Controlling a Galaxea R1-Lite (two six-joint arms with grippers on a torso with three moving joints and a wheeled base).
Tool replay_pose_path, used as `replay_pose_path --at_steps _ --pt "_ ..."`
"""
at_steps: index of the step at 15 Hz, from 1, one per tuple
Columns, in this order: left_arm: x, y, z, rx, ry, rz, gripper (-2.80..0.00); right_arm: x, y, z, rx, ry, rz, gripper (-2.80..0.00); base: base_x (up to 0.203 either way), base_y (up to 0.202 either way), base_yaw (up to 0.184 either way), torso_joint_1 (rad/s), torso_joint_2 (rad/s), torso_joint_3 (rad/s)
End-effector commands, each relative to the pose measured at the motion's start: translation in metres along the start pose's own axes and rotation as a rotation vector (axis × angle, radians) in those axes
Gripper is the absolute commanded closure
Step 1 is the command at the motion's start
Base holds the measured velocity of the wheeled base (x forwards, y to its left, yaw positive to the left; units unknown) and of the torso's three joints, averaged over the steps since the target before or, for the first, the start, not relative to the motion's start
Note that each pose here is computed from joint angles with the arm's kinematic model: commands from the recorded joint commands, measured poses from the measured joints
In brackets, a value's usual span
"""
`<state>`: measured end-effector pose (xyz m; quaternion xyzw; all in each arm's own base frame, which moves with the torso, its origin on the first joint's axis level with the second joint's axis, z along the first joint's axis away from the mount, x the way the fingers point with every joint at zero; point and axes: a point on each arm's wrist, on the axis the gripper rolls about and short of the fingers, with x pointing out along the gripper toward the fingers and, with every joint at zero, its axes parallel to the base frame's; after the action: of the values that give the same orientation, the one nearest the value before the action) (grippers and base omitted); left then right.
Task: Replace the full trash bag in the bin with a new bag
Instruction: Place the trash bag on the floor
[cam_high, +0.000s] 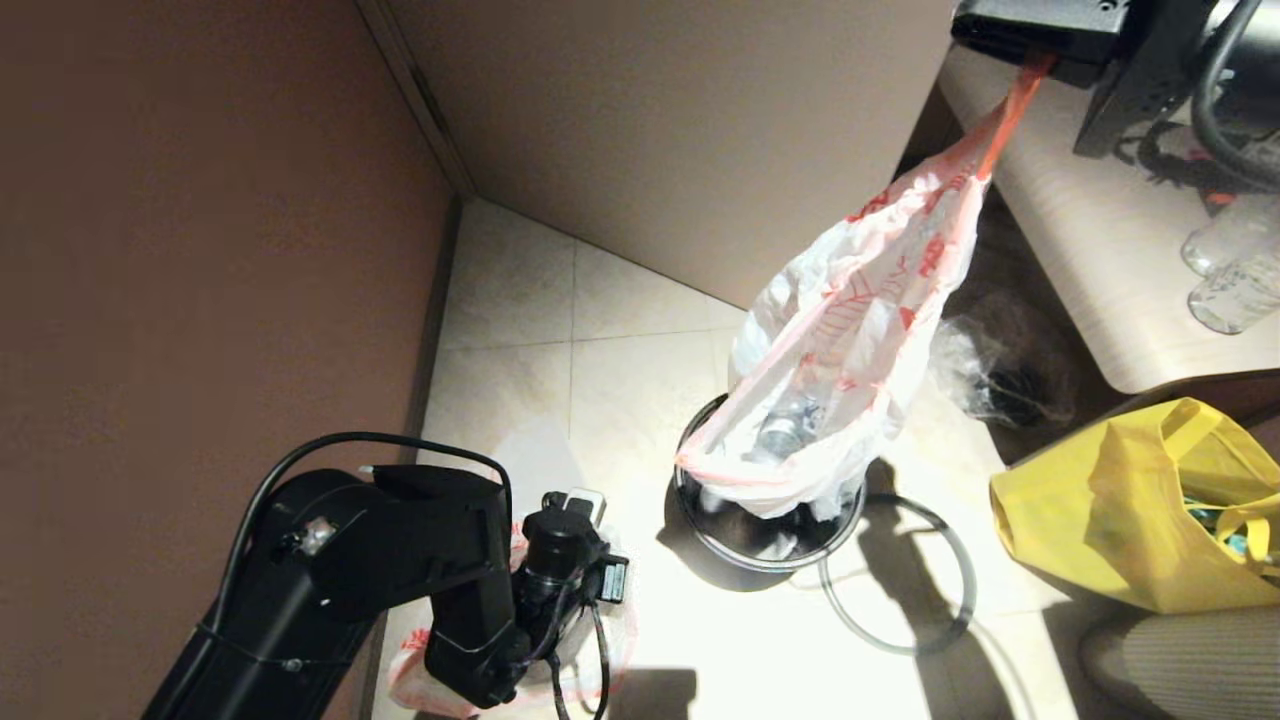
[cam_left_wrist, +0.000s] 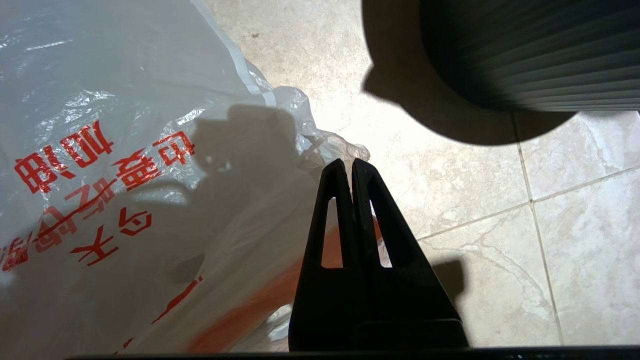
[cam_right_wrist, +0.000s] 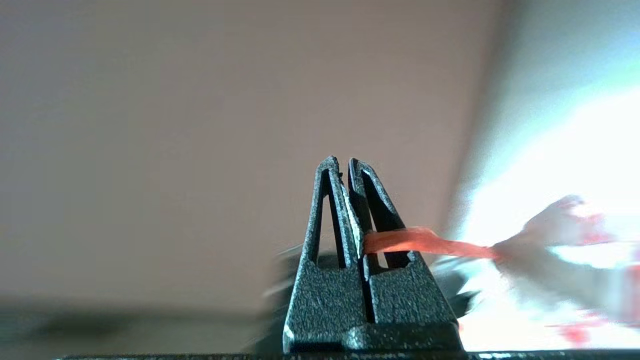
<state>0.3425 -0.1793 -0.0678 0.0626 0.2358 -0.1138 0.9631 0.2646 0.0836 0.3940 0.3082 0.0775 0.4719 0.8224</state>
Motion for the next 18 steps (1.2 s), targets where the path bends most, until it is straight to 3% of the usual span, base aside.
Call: replay_pose_path --at_steps 1,3,6,9,13,15,18 --pt "0.002 0.0 -0.002 0.0 0.001 0.003 0.0 0.014 -0.006 -0.004 -0.108 -0.061 -0.137 0.0 0.0 0.0 0.0 0.0 0.0 0.0" --pt "0.002 0.0 -0.003 0.002 0.001 0.003 0.0 0.014 0.012 -0.007 -0.23 -0.141 -0.256 0.0 0.0 0.0 0.0 0.0 0.0 0.0" --pt "0.003 0.0 -0.004 0.007 0.018 0.004 0.0 -0.018 0.054 0.008 -0.346 -0.307 -0.357 0.0 0.0 0.0 0.0 0.0 0.0 0.0" --pt "0.004 0.0 -0.003 0.006 0.016 0.004 0.0 -0.047 0.091 0.013 -0.466 -0.413 -0.422 0.0 0.0 0.0 0.0 0.0 0.0 0.0" --pt "0.006 -0.001 -0.005 0.009 0.018 0.007 0.0 -0.057 0.116 0.008 -0.672 -0.501 -0.641 0.0 0.0 0.0 0.0 0.0 0.0 0.0" --pt "0.007 -0.001 -0.005 0.011 0.027 0.01 0.0 -0.053 0.115 0.007 -0.75 -0.535 -0.69 0.0 0.0 0.0 0.0 0.0 0.0 0.0" --pt "0.007 -0.001 -0.006 0.013 0.039 0.011 0.0 -0.032 0.082 -0.006 -0.849 -0.556 -0.747 0.0 0.0 0.0 0.0 0.0 0.0 0.0"
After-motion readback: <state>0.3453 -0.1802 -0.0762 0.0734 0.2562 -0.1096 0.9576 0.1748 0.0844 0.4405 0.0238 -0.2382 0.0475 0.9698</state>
